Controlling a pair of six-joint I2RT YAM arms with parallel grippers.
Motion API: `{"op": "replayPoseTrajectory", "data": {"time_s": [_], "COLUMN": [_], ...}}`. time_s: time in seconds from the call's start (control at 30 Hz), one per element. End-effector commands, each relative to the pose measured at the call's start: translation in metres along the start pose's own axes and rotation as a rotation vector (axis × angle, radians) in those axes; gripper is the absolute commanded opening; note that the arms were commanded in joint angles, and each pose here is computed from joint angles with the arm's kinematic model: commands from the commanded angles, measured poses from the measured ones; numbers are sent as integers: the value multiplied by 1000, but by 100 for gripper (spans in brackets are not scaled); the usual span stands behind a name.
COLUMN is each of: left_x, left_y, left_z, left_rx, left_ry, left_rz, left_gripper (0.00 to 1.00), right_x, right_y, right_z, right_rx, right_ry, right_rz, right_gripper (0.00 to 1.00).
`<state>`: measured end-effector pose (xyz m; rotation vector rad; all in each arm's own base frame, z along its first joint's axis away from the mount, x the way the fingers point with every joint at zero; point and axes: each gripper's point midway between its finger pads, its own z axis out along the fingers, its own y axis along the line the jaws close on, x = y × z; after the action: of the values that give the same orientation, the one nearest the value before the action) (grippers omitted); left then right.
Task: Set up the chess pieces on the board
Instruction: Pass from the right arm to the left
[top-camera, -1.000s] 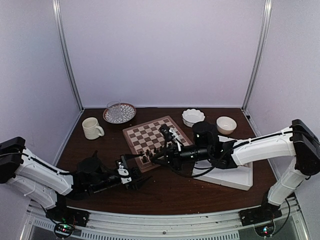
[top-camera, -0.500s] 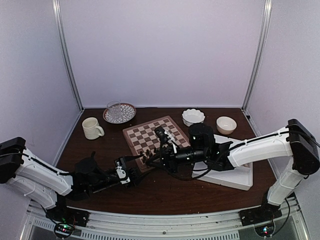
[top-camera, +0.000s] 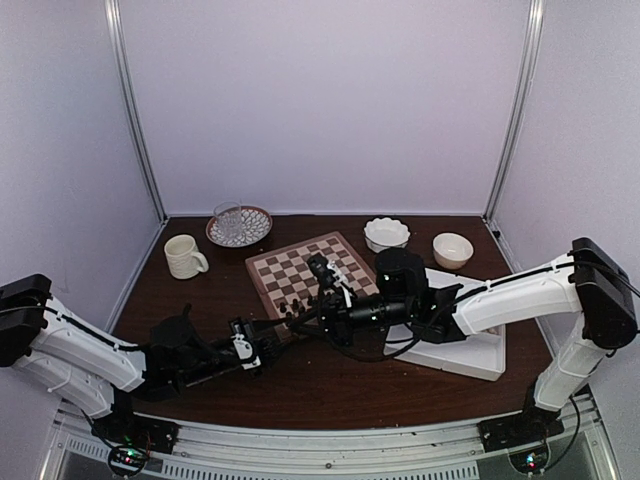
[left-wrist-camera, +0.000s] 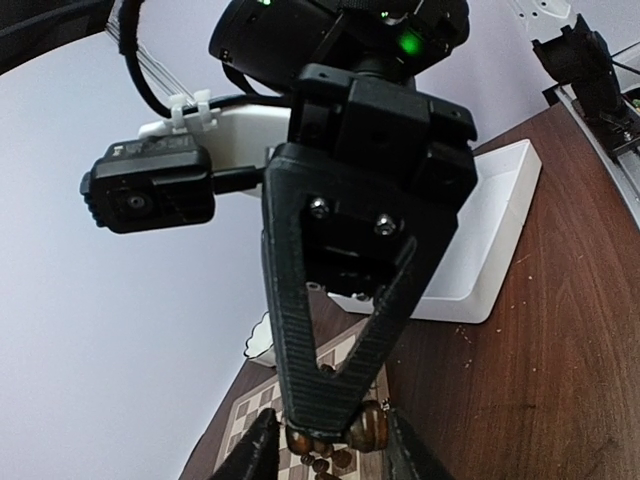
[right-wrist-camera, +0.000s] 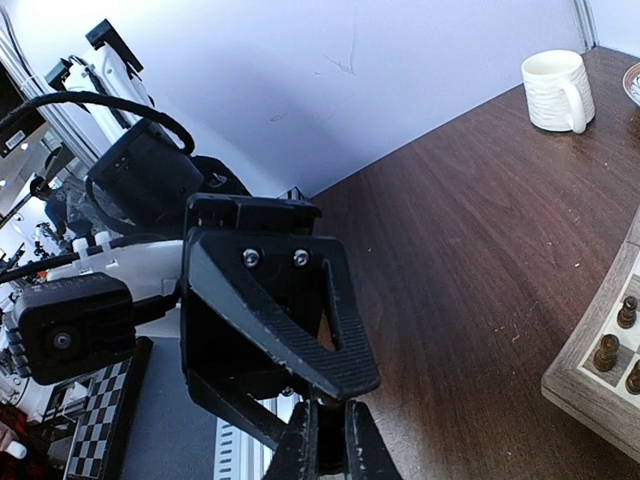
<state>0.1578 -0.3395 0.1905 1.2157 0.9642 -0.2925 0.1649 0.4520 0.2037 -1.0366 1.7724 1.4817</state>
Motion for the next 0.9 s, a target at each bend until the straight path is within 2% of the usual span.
{"op": "replayPoseTrajectory", "data": {"time_s": [0.0, 0.17, 0.43, 0.53, 0.63, 0.77, 0.87], "left_x": [-9, -8, -9, -9, -9, -9, -11], "left_y": [6, 6, 4, 2, -1, -3, -6], "left_z": [2, 2, 2, 2, 2, 3, 3], "left_rx": [-25, -23, -6, 8, 19, 30, 45], "left_ry": [-28, -21, -22, -24, -22, -23, -34], "left_rz": [0, 1, 8, 11, 17, 19, 20], "left_gripper": [34, 26, 25, 25, 25, 26, 26], "right_x": [-11, -12, -16, -16, -12, 3, 6], "right_y": [11, 11, 11, 12, 14, 7, 5], "right_z": [4, 4, -6, -15, -22, -22, -19], "right_rx": [-37, -33, 11, 36, 52, 86, 78], "right_ry": [-26, -29, -8, 47, 114, 240, 258], "right_rz": [-20, -22, -48, -73, -90, -82, -70], "right_gripper": [2, 5, 32, 42, 48, 47, 46]}}
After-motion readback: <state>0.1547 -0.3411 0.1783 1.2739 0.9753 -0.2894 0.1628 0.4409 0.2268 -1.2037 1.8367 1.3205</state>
